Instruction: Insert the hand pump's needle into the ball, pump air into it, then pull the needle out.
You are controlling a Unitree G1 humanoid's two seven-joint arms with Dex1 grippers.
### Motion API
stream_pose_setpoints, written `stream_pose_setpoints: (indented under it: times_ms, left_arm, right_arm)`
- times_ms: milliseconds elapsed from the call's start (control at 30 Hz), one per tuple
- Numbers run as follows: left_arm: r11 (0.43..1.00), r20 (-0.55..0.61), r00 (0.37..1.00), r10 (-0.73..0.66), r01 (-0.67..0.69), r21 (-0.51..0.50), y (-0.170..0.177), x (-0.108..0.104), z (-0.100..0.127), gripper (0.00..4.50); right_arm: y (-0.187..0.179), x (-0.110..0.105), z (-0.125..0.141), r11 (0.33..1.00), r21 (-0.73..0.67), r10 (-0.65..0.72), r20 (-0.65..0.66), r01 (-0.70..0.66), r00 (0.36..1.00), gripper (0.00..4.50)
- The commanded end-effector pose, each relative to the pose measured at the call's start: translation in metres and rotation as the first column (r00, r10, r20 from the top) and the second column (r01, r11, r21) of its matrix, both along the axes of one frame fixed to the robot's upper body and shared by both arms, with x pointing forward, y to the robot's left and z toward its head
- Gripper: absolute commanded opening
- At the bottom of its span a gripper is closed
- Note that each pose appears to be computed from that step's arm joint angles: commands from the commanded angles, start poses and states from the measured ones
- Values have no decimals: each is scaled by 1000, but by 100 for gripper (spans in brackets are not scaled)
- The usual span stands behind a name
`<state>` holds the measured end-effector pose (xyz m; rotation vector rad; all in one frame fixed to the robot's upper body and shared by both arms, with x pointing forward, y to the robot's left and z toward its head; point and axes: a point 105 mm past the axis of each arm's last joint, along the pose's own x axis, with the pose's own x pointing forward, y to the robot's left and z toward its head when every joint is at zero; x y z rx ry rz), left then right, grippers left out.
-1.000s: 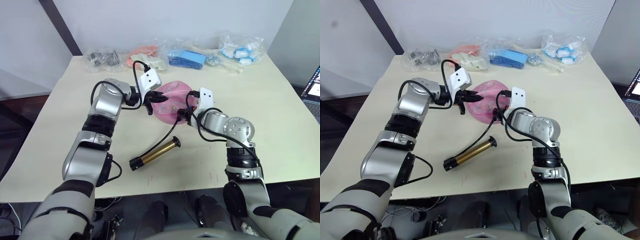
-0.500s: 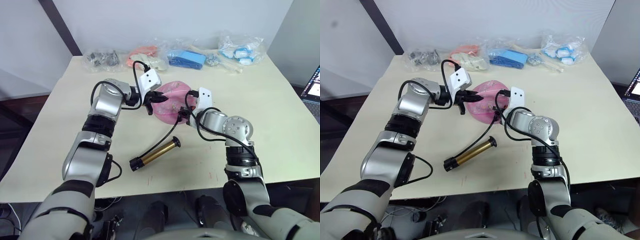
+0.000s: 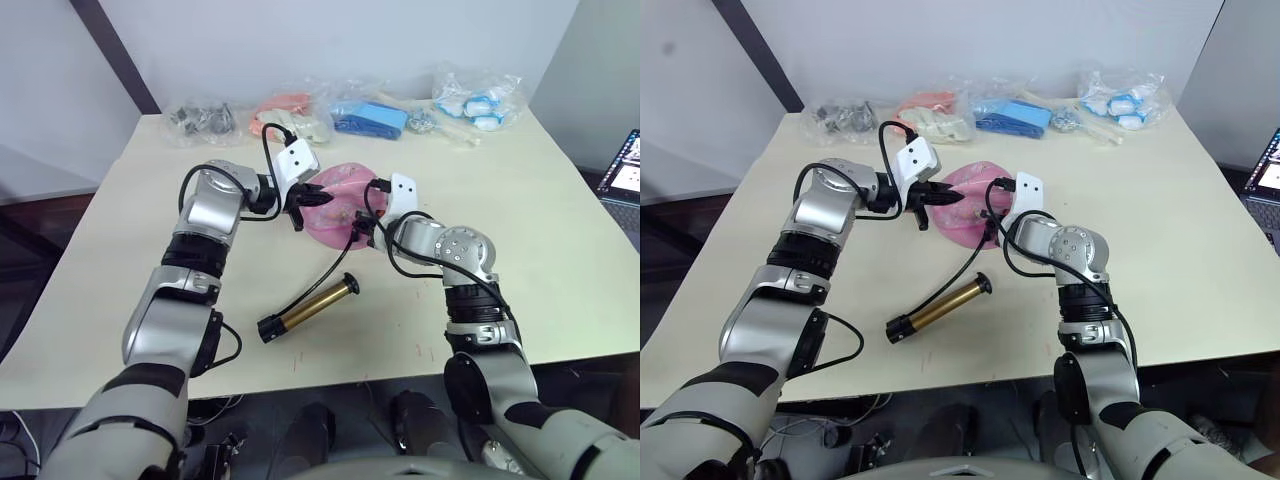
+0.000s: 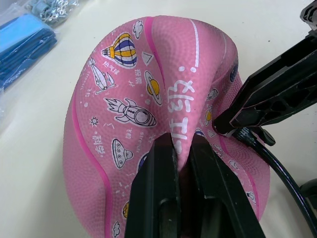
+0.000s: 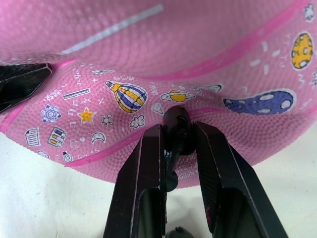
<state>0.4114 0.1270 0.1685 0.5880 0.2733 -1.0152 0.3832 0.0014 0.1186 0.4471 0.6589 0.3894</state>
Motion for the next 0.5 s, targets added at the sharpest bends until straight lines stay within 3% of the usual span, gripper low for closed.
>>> stream_pose_setpoints:
  times_ms: [33, 233, 500]
  left_arm:
    - [999, -116, 993, -27, 32, 37, -6, -10, -33, 0]
    - [999, -120, 992, -25, 29, 33, -7, -10, -34, 0]
    - [999, -123, 992, -3, 7, 35, -7, -7, -37, 0]
  right_arm:
    - [42, -8, -2, 996, 36, 78, -32, -77, 996, 32]
    - [41, -6, -20, 997, 13, 76, -65, -75, 995, 32]
    - [42, -6, -17, 997, 24, 75, -29, -74, 997, 32]
